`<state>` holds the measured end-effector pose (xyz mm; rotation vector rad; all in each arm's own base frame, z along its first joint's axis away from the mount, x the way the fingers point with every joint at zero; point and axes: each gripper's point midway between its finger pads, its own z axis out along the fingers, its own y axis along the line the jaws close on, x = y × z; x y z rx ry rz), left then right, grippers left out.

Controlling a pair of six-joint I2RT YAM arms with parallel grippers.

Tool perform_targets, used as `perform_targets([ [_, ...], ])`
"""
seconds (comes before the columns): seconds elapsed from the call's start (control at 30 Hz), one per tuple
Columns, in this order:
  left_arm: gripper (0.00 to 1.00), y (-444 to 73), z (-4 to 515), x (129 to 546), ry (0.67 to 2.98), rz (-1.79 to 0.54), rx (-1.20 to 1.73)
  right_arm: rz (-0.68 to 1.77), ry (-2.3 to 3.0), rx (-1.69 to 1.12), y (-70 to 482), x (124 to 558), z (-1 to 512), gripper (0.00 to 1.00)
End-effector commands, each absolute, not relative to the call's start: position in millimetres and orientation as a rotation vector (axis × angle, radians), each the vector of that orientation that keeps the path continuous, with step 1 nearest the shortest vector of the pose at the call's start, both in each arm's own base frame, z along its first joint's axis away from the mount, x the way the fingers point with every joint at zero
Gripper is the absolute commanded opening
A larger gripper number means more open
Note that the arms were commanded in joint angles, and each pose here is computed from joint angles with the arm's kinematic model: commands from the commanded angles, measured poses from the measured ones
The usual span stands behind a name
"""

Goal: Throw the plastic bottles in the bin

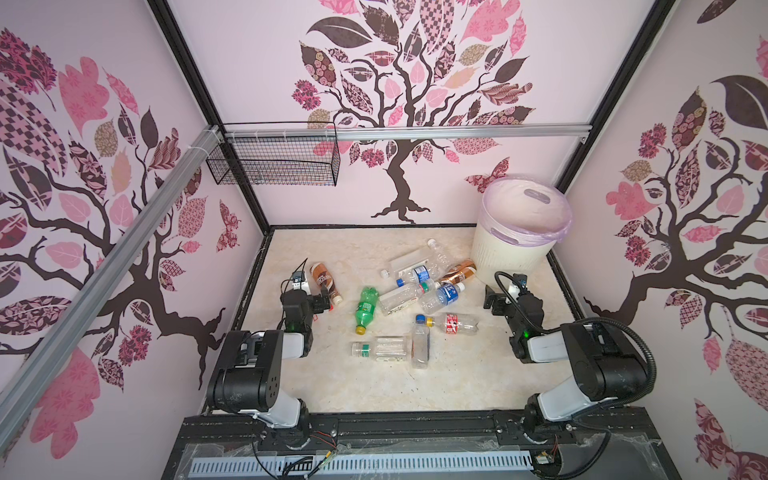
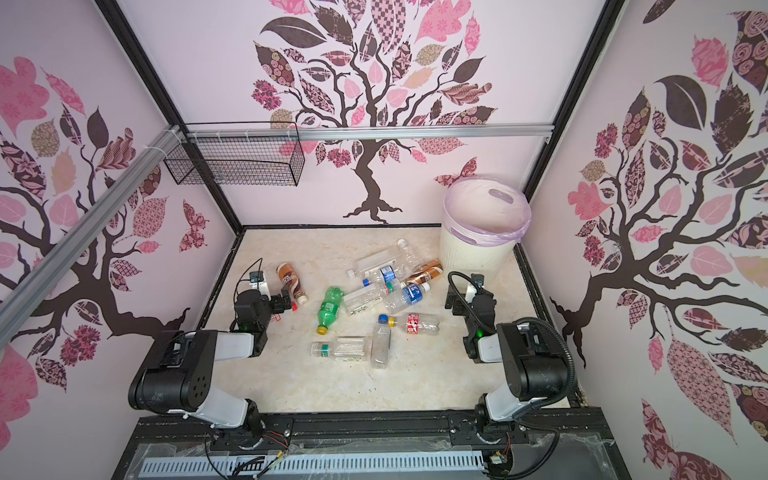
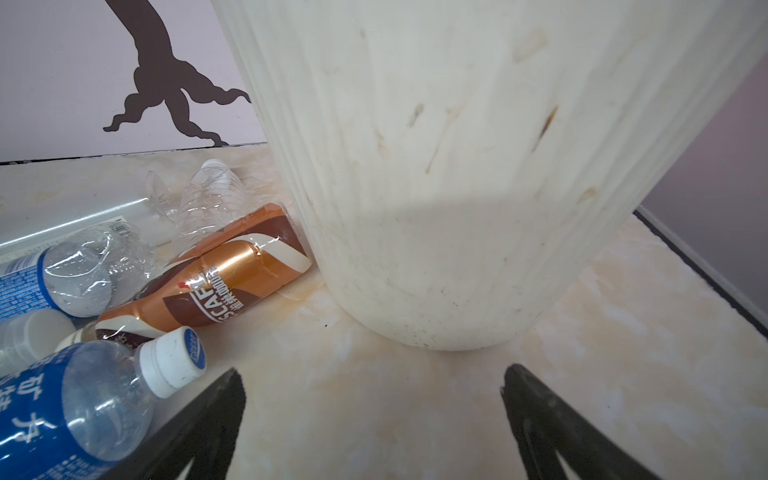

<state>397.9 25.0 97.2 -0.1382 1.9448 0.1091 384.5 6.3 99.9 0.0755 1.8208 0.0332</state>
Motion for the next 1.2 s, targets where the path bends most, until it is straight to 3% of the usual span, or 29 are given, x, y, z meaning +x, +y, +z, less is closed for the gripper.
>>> perform_targets([
  [0.0,0.98,35,120,401,1.960,0.184,-0.180,-0.034,1.730,0.124,-1,385,125,0.99],
  [0.13,0.98,54,140,388,1.900,0.256,-0.307,-0.062,1.769,0.170,-8,385,137,0.99],
  [0.33,0.98,51,160,376,1.984,0.341,-0.429,-0.069,1.769,0.318,-22,375,148,0.99],
  [0.53,0.98,3,182,360,2.097,0.098,-0.506,-0.036,2.000,0.483,-25,363,131,1.00],
  [0.7,0.98,-51,202,344,2.136,-0.068,-0.379,-0.015,1.958,0.615,-34,338,133,1.00],
  [0.8,0.98,-79,206,338,2.183,-0.187,-0.309,0.025,1.878,0.833,-47,319,134,1.00],
  [1.17,0.98,-151,221,328,2.375,-0.404,-0.178,0.052,1.989,0.650,-29,309,203,0.99],
])
